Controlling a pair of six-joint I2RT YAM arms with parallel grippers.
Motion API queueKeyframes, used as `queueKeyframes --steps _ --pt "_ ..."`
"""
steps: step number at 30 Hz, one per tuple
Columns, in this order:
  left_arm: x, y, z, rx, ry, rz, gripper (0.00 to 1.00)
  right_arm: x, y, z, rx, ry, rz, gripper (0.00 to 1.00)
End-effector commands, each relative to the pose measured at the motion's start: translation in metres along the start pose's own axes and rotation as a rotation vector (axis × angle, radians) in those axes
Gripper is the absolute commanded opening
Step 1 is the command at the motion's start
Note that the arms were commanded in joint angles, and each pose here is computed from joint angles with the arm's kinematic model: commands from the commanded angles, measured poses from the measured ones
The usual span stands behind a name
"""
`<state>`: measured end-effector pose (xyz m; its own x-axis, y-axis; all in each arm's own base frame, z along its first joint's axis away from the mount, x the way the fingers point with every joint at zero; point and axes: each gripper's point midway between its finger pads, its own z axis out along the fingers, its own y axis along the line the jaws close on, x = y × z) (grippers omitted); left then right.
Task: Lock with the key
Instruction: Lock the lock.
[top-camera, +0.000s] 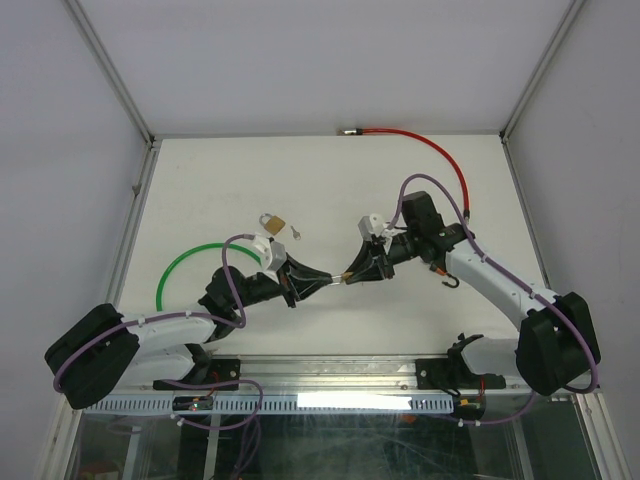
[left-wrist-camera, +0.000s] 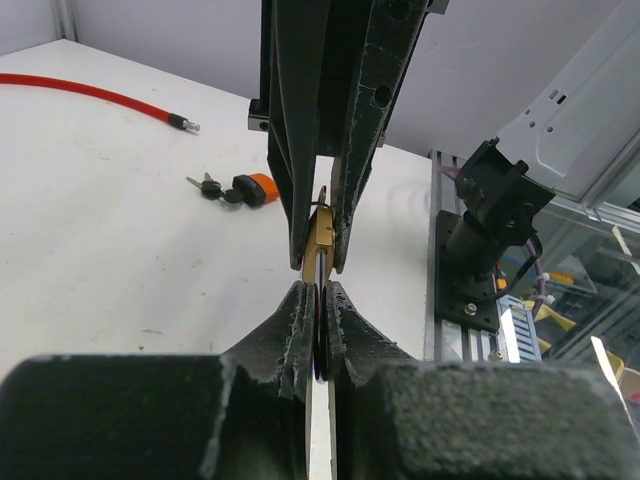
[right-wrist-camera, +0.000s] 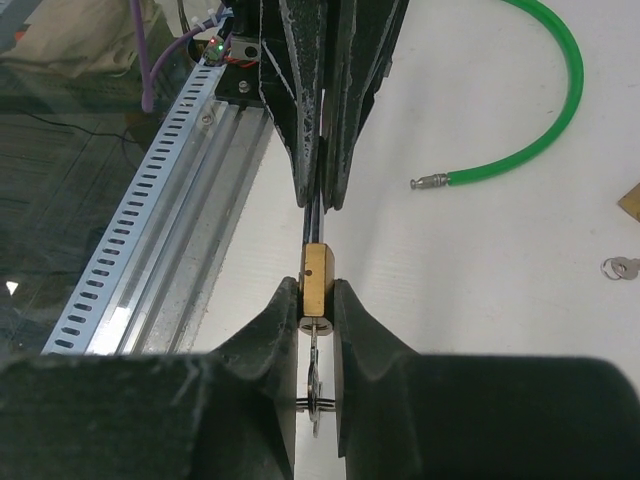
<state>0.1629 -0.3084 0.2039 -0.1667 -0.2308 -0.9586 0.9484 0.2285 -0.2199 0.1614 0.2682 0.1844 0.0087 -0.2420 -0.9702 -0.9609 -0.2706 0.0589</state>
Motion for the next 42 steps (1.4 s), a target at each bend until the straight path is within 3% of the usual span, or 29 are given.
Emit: queueKeyframes --steps 1,8,17,22,31,42 --pt "-0.029 -0.005 0.001 0.007 -0.11 0.052 0.12 -0.024 0.008 0.001 -0.062 -0.056 -0.042 0.0" --pt "-0.028 -0.004 -0.002 -0.008 -0.112 0.05 0.42 -0.03 0.007 -0.003 -0.066 -0.076 -0.004 0.0" --pt "-0.02 -0.017 -0.013 0.057 -0.096 0.121 0.67 -0.033 0.004 -0.008 -0.054 -0.086 0.027 0.0" --pt "-0.019 -0.015 -0.012 0.051 -0.095 0.127 0.64 -0.033 0.006 -0.008 -0.069 -0.093 0.046 0.0" --pt "-0.016 -0.013 -0.002 0.066 -0.076 0.103 0.37 -0.032 0.006 -0.007 -0.073 -0.094 0.05 0.0" --pt "-0.022 -0.02 -0.003 0.095 -0.089 0.107 0.34 -0.029 0.005 -0.007 -0.07 -0.088 0.052 0.0"
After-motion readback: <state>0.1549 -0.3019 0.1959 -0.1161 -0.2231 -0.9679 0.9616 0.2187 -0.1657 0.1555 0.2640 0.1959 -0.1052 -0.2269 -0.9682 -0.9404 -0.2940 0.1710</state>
